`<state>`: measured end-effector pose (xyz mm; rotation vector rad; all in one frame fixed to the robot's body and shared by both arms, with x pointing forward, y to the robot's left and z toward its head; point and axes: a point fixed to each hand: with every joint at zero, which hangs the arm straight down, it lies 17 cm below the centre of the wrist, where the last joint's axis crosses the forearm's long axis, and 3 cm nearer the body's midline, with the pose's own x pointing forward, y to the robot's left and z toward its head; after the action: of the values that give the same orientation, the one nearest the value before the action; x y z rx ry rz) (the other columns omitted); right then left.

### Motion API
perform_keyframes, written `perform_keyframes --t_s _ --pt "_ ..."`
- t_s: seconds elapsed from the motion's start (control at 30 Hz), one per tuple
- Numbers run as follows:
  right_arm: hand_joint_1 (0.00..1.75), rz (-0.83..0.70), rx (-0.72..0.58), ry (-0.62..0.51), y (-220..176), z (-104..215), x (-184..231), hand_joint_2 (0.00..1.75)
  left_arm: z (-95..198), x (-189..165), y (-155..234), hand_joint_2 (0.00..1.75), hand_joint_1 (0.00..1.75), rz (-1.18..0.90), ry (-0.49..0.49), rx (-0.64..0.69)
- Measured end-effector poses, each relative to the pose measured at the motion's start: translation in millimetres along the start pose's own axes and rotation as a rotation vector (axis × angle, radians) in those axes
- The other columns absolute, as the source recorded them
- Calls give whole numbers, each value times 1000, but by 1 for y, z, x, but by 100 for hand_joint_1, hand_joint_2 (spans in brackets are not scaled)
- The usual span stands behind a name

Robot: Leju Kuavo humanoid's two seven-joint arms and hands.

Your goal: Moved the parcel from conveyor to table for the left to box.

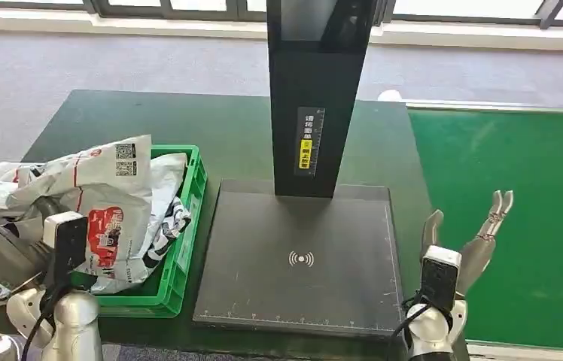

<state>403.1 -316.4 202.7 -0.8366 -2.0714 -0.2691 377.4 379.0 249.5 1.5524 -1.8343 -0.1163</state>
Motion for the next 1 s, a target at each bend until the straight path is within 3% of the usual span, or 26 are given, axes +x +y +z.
perform_keyframes --t_s 0.87,1.0 --pt "0 9 19 10 7 0 -6 175 12 1 -13 175 0 52 -14 -24" --pt "0 12 13 17 5 0 -10 175 26 -8 -27 175 0 139 47 -33"
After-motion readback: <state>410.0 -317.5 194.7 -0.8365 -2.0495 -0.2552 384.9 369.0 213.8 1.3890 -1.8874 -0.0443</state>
